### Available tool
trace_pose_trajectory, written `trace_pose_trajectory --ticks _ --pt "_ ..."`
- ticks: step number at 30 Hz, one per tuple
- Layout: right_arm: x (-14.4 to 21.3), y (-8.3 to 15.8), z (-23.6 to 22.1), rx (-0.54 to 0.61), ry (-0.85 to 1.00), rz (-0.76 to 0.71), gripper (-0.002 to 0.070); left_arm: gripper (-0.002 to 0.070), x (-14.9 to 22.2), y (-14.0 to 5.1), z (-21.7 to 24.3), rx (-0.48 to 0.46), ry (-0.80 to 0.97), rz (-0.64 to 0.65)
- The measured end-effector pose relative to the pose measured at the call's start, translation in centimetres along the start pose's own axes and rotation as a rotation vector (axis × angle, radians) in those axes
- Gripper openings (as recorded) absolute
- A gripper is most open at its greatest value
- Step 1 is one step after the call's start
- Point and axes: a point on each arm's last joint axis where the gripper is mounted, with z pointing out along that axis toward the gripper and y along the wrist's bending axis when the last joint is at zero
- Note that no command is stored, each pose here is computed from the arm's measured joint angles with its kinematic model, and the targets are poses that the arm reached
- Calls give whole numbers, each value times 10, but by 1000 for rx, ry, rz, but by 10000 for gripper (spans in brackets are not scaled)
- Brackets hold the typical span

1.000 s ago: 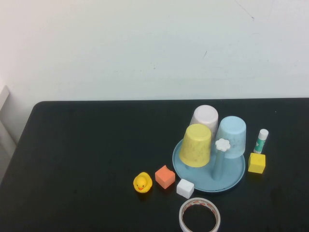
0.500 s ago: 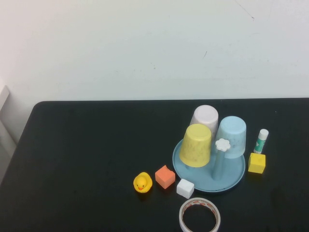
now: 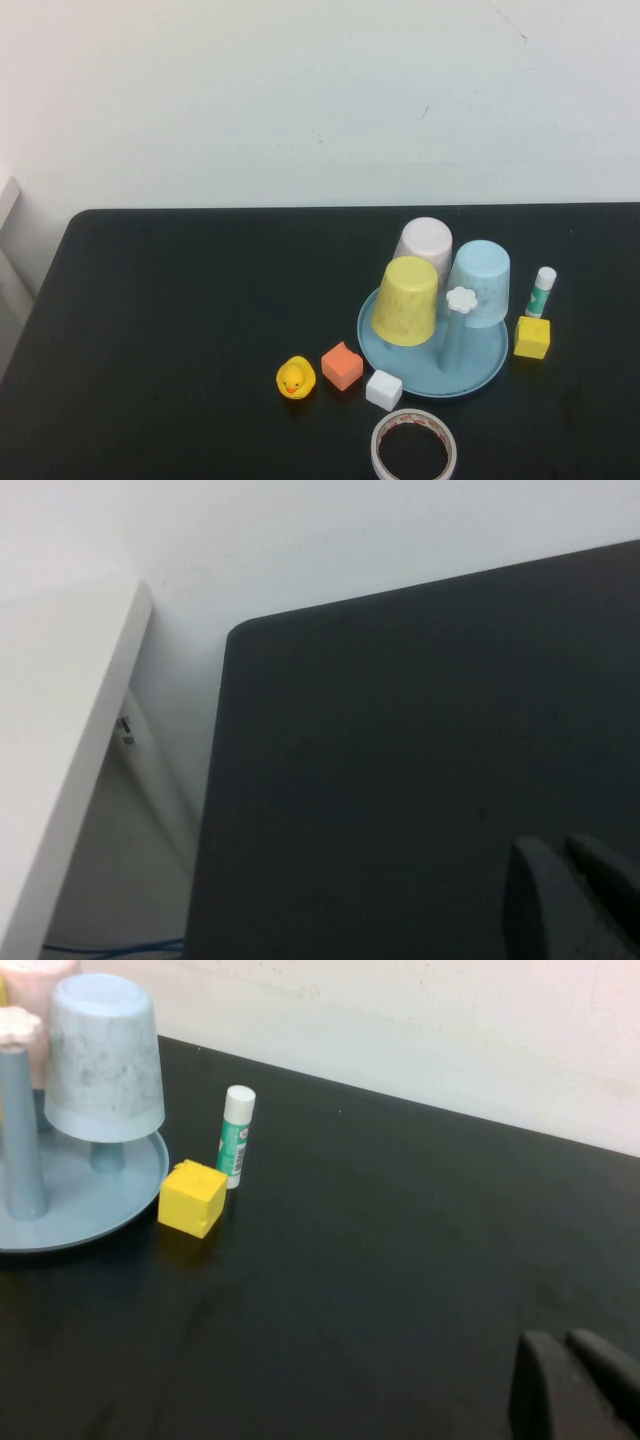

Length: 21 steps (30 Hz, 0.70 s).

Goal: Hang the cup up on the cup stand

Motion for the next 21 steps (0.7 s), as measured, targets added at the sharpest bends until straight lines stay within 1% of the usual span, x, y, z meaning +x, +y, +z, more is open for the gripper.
trace_pose_trajectory --ticks 12,16,21 --pt "0 0 0 0 0 0 -1 -1 0 0 0 3 2 -36" --pt "0 0 0 0 0 0 -1 -1 0 1 0 -31 4 -45" --pt "0 0 0 0 0 0 -1 -1 0 2 0 -43 5 -38"
